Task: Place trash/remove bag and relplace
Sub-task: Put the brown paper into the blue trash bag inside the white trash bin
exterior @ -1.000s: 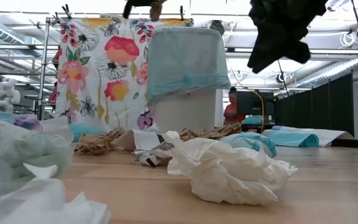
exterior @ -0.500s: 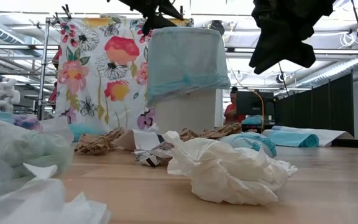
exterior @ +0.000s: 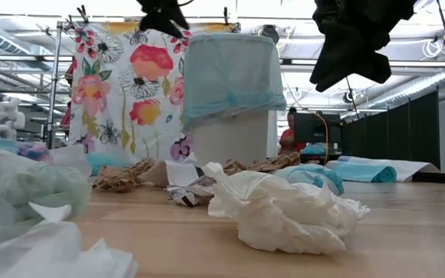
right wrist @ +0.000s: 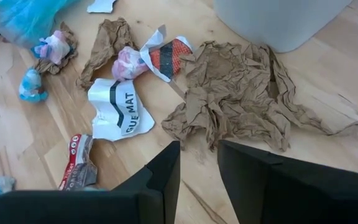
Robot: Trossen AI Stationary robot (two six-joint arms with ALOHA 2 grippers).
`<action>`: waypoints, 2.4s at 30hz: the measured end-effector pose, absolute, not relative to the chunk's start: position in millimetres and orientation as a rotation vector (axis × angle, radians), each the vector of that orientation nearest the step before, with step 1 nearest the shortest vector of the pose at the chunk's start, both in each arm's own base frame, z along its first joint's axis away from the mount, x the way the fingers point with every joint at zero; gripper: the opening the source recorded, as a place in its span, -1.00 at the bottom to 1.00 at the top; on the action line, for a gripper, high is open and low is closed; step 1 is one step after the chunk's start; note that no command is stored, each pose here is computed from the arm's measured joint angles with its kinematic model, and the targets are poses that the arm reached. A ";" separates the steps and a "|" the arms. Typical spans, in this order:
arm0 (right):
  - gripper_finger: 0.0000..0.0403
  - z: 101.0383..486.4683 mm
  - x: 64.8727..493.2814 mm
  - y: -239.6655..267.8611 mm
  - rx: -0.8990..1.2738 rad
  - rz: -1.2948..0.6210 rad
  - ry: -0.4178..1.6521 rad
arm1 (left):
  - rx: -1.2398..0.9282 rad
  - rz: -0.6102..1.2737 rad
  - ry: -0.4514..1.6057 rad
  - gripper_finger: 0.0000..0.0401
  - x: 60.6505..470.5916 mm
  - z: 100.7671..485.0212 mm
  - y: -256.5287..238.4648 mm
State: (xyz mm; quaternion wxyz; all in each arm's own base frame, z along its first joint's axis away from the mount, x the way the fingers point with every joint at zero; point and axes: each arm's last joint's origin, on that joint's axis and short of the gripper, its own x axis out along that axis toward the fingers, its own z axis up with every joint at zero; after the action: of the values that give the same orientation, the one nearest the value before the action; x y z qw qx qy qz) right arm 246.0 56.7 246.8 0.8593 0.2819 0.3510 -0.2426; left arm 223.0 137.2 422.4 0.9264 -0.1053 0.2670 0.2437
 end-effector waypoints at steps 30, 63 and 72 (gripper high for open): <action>-0.50 247.0 246.2 55.9 0.658 -0.542 0.716 | -0.616 0.585 0.957 -0.02 203.2 191.6 186.9; -0.50 246.5 245.6 56.0 0.583 -0.512 0.742 | -0.707 0.579 0.719 -0.96 187.7 277.7 100.5; -0.50 246.5 245.5 56.7 0.542 -0.489 0.754 | -0.790 0.506 0.535 -0.95 175.0 306.1 72.6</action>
State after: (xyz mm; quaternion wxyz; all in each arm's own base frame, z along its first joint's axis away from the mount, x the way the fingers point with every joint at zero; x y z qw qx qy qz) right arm 245.5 56.7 246.5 0.8655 0.2586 0.3599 -0.2336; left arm 175.0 72.6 306.1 0.8578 -0.3759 0.2545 0.2409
